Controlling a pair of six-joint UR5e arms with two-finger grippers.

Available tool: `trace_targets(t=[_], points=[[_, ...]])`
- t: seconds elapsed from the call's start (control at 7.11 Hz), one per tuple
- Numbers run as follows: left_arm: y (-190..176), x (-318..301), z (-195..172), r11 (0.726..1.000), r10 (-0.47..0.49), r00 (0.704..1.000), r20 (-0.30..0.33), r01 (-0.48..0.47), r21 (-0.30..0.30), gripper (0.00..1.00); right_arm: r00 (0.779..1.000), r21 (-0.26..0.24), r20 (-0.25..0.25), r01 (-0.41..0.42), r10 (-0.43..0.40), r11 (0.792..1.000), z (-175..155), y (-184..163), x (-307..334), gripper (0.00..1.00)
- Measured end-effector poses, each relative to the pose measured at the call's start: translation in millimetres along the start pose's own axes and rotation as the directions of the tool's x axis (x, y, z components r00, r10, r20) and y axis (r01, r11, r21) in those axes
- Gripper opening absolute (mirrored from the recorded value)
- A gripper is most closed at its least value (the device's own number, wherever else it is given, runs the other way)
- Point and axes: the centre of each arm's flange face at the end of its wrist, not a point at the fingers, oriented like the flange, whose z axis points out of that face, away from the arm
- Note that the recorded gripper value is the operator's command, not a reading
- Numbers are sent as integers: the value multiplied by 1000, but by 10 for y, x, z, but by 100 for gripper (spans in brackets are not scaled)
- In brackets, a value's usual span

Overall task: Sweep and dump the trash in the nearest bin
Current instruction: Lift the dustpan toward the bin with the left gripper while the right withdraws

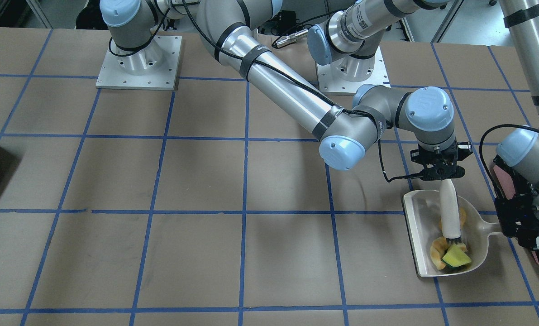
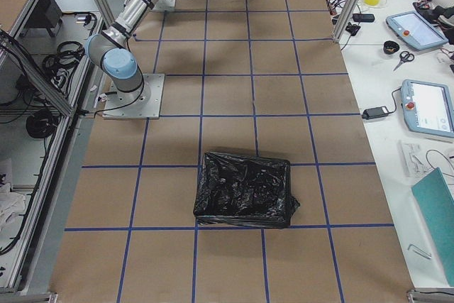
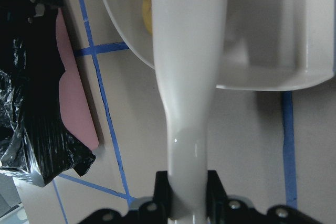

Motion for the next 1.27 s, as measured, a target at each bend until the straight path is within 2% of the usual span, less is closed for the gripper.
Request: trace_targets(t=[0.14,0.28,0.42,0.56,0.84,0.98,1.27], points=[[-1,-2,1,1000,-1,1000,1,1,0,0,1000,1,-6,1,-1,1000,-144,46,-50,0],[-1,-2,0,1000,-1,1000,3,1,2,0,999,-7,-40,5,-5,1000,-371,120,-85,0],[0,-1,-14,1000,-3,1000,6,3,6,0,995,-6,-96,9,-10,1000,-638,177,-63,0],[7,6,-85,1000,-6,1000,19,5,12,0,988,17,-156,12,-10,1000,-906,134,57,0],[128,76,-360,998,-30,997,67,26,58,0,965,50,-263,29,-15,998,-1568,-165,532,0],[286,167,-492,993,-63,994,92,53,108,0,941,45,-337,42,-24,998,-1948,-290,894,0],[786,458,-683,961,-184,978,95,158,227,0,873,20,-487,49,-33,999,-2559,-426,1852,0]])
